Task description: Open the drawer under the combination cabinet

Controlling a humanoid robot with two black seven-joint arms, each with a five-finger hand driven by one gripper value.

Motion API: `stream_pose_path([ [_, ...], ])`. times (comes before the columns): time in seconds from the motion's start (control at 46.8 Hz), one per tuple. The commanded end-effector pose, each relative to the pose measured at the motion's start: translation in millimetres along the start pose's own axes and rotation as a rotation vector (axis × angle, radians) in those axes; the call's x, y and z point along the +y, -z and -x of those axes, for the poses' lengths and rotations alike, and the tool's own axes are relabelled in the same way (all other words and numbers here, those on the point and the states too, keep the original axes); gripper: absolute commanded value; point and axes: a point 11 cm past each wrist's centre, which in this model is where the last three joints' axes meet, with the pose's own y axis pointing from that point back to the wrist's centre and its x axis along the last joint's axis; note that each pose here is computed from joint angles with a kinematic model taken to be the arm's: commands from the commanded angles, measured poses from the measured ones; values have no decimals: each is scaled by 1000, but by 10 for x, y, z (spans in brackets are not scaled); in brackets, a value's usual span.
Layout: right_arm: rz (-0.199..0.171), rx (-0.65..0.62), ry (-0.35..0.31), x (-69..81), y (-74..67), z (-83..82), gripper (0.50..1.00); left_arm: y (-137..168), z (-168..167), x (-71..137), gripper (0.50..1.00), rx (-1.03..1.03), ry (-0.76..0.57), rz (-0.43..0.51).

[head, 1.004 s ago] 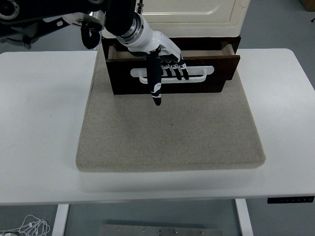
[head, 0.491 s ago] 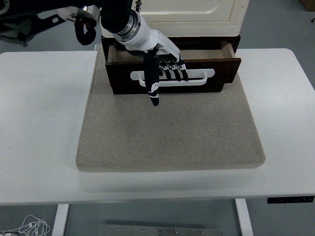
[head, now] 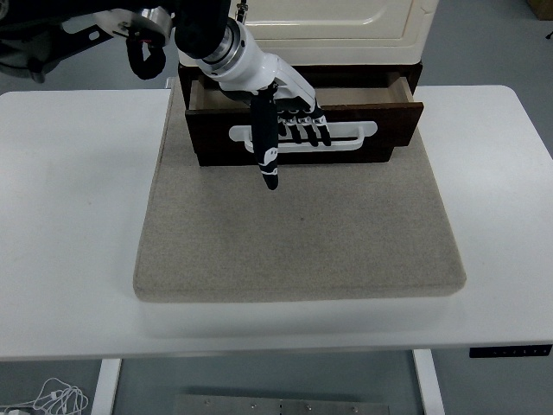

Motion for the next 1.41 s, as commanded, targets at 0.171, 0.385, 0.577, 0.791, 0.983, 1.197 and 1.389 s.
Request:
stream_pose_path([
  [0.171, 0, 0, 0, 0, 0, 0, 926, -3, 14, 7, 1000, 0, 4, 4],
  [0.385, 0, 0, 0, 0, 0, 0, 926, -34, 16, 30, 1000, 18, 11, 28],
  [0.577, 0, 0, 0, 0, 0, 0, 926, -122, -1, 87, 1000, 32, 9, 70],
  [0.791, 0, 0, 0, 0, 0, 0, 926, -358, -148, 293, 1000, 49, -41, 181],
  [0.983, 0, 0, 0, 0, 0, 0, 926, -556, -405, 612, 1000, 84, -130, 313],
  [1.197, 0, 0, 0, 0, 0, 0, 926, -624, -769, 1091, 1000, 198, -254, 537],
  [1.389, 0, 0, 0, 0, 0, 0, 928, -505, -1112, 1626, 1000, 322, -379, 721],
])
